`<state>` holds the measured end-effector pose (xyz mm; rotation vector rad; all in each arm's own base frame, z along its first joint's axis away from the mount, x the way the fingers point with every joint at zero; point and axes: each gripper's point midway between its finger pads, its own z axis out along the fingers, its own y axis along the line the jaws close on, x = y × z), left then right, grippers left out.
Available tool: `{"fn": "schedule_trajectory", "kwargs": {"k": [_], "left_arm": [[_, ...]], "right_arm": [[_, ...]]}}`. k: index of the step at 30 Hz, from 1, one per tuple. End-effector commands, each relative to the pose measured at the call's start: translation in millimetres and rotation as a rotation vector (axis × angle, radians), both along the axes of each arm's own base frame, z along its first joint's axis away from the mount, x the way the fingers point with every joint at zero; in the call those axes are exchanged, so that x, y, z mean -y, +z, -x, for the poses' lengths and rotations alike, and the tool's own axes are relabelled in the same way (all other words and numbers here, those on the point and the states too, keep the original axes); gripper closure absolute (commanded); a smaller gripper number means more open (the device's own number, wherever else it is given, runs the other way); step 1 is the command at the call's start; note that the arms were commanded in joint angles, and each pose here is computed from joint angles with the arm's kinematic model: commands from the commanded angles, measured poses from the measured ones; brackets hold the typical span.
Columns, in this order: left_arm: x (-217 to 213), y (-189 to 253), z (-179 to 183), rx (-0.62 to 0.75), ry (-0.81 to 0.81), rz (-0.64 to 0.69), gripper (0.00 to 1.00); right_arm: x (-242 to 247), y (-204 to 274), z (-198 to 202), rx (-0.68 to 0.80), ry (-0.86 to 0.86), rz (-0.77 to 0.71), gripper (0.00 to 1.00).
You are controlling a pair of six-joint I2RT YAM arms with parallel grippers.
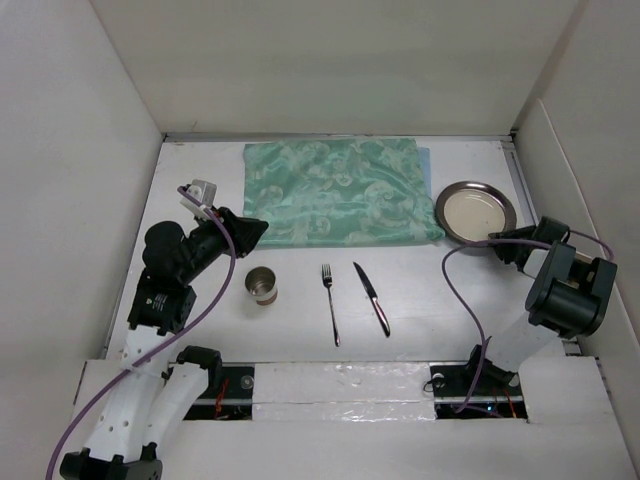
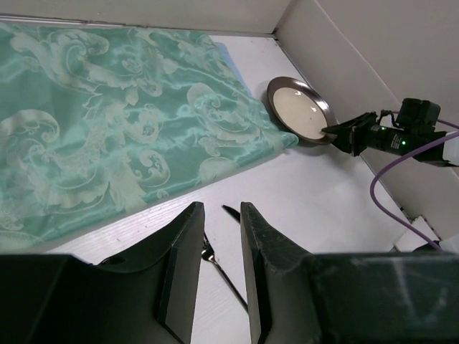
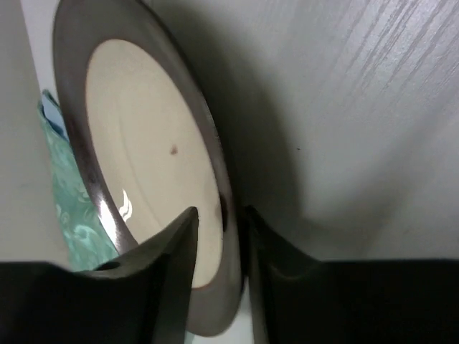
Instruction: Set the dinner table for one person
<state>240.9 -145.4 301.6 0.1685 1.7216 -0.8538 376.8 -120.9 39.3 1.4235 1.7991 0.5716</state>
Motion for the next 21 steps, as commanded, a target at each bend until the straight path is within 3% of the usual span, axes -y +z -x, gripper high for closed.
{"fn": "schedule_trajectory", "kwargs": {"k": [1,3,5,8,14,18,21], "left_arm": [[-4.6,29.3,4.3,0.097,0.018,-0.006,0.76],[-6.6,30.3,3.5,0.099,0.032,-0.009,0.76],[-7.0,30.2,2.4,0.097,0.035,-0.011,0.76],[-6.3,28.2,3.2,0.095,0.030,-0.008,0.76],[-4.8,23.4,-0.6,0.079,0.027,-0.008,0.76],[-8.1,18.3,-5.6,0.063,0.055,-0.012,0.76],[-11.7,19.9,-6.6,0.076,0.079,-0.009,0.76]], "right_arm": [[8.4,18.5,-19.5,0.066,-0.030,-0.056,0.72],[15.8,20.7,-21.0,0.085,-0.062,-0.068,0.81],[21.9,23.0,-18.8,0.087,-0.091,-0.068,1.00],[28.0,52.3,-19.5,0.178,-0.108,-0.021,1.00],[-3.3,195.7,-35.2,0.560,0.033,0.120,1.00],[-69.6,251.7,-44.6,0.708,0.249,0.123,1.00],[-135.3,260.4,-58.0,0.754,0.426,0.073,1.00]]}}
